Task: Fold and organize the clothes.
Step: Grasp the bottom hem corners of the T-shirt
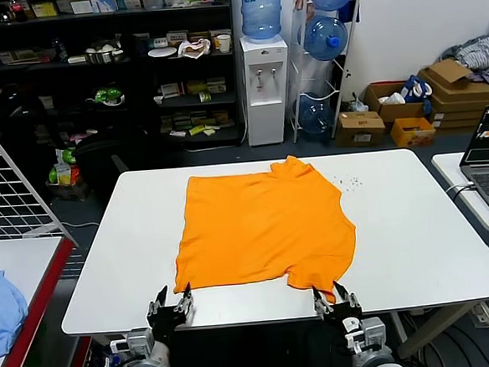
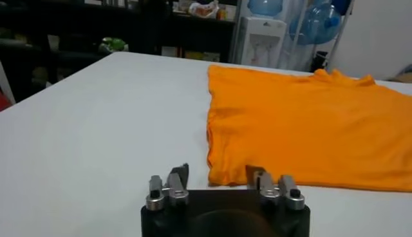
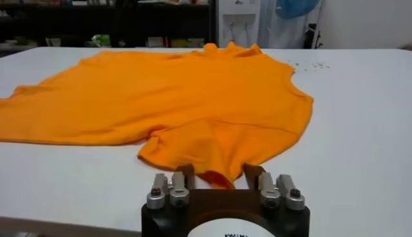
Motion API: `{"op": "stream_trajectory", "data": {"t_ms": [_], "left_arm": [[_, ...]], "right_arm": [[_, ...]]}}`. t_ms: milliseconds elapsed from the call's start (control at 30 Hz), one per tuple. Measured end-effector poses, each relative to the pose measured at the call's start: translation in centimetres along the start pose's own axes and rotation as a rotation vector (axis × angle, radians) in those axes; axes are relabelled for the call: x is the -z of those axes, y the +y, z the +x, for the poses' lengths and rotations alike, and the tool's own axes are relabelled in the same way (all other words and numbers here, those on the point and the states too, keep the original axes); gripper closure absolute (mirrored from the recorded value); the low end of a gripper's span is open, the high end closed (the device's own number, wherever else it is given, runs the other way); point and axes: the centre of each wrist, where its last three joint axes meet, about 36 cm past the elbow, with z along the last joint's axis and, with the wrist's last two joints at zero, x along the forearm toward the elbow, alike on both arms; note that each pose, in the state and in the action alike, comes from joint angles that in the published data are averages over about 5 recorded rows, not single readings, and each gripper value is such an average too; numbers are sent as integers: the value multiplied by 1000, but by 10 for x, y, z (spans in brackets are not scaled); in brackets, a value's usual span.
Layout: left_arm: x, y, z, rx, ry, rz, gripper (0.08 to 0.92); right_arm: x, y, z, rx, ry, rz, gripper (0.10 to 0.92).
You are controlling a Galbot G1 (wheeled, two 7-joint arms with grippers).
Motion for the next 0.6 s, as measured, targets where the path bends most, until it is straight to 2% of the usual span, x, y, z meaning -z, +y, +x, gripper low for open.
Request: {"op": "stream_trajectory", "data": {"t_ms": [333,500,600], "left_arm": [[0,-2,0,-7,16,-11,758],[0,-3,2,-11,19,-9,887],[1,-2,4,-10,21,-7,908]], "right_arm": [[4,-1,3,-15,-8,-11,876],[6,-3,7,-21,-14,-16,899],[8,-5,13,-24,-18,-16,899]]}}
